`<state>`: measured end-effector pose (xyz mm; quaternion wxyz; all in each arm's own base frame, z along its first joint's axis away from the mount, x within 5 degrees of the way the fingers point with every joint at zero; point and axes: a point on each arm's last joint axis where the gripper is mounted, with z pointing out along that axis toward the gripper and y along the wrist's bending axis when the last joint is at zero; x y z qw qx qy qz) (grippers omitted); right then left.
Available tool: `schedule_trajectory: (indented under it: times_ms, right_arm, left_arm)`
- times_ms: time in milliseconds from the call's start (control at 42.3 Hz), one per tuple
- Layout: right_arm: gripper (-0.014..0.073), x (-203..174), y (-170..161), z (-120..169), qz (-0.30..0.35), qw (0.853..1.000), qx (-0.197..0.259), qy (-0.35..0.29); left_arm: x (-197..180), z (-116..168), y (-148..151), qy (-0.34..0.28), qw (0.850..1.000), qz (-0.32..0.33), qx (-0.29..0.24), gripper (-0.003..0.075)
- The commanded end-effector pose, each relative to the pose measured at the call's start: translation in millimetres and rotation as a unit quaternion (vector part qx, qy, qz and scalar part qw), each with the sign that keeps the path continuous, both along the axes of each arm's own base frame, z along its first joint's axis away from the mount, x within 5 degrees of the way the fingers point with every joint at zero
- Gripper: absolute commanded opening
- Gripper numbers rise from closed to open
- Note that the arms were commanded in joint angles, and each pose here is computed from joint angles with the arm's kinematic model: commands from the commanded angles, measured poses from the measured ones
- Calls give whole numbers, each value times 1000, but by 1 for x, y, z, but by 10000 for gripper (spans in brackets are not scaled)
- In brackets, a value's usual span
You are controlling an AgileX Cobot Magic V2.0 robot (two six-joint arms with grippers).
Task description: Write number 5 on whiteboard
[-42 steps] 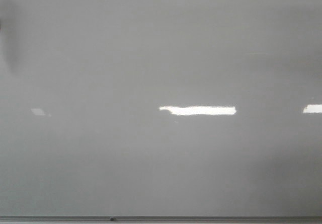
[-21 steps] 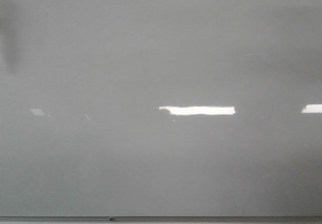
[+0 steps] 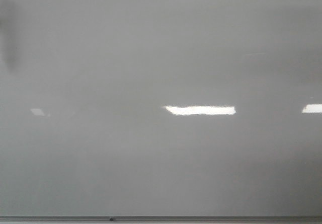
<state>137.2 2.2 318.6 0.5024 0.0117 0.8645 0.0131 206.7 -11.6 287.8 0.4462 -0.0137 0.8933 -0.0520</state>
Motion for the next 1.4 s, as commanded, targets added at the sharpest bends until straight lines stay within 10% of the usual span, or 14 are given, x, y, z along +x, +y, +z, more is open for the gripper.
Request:
schedule_trajectory:
  times_ms: [0, 615, 1371]
  right_arm:
    - [612, 4, -1, 16, 0, 999, -9, -49]
    - [612, 4, -1, 16, 0, 999, -9, -49]
    - [612, 4, -1, 17, 0, 999, -9, -52]
  left_arm:
    - [18, 14, 1, -66, 997, 19, -18, 502]
    - [96, -1, -2, -21, 999, 24, -23, 481]
    - [114, -8, -2, -17, 1000, 21, -16, 15]
